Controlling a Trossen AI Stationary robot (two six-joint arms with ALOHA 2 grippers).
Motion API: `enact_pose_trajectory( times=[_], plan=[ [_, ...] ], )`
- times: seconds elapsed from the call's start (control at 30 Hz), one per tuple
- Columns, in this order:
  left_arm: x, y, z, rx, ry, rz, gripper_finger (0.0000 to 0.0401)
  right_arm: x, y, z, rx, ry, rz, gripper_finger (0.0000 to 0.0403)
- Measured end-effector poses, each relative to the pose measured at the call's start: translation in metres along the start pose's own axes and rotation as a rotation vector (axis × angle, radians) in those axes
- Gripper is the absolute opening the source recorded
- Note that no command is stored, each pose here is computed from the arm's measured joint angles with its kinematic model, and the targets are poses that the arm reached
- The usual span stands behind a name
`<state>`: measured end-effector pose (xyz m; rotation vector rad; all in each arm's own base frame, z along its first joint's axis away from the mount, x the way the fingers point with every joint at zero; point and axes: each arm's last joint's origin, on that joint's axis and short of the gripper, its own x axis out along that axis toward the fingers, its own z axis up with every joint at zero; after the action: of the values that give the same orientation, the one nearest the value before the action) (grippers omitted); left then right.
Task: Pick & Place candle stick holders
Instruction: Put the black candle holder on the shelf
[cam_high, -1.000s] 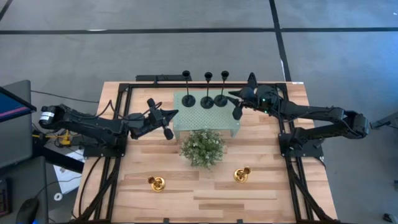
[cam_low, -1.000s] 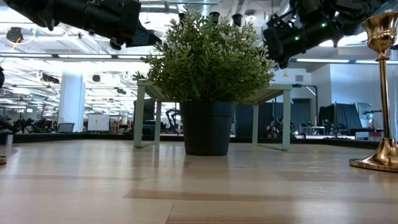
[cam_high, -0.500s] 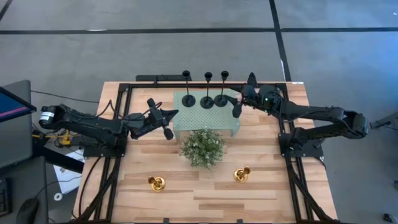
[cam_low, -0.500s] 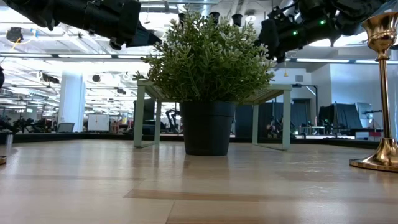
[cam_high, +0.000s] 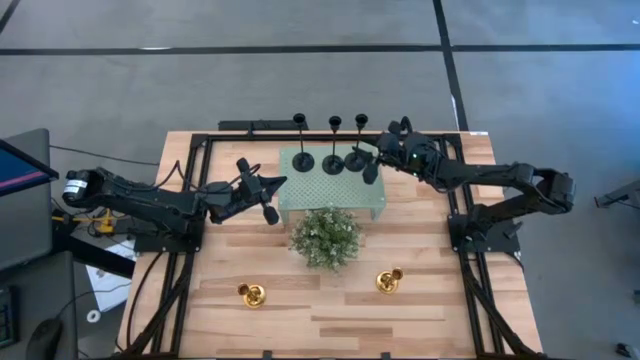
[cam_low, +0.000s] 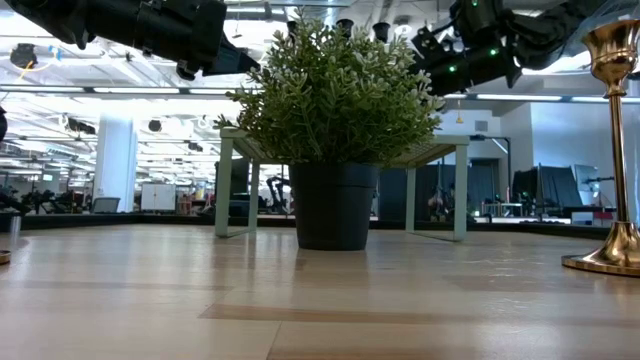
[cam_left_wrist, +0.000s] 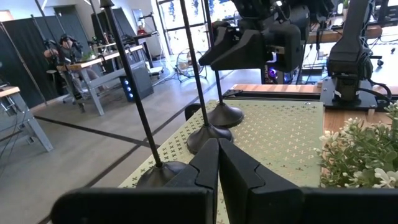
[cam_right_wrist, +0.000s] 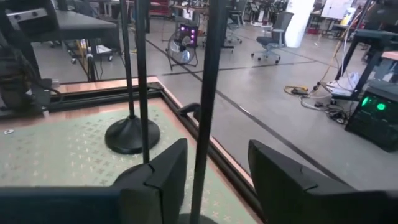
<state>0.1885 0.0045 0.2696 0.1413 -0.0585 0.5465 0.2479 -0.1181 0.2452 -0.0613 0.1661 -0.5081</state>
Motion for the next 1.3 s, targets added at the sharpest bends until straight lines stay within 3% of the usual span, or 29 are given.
enact_pose_trajectory(
  times=[0.43,1.3],
  plan=[
    [0.0,0.0,0.0,0.0,0.0,0.0,0.0011,0.002,0.0,0.002,-0.024,-0.009,-0.003,0.001],
    [0.0,0.0,0.0,0.0,0.0,0.0,0.0011,-0.013,-0.003,0.008,-0.02,0.038,-0.024,0.0018]
  ],
)
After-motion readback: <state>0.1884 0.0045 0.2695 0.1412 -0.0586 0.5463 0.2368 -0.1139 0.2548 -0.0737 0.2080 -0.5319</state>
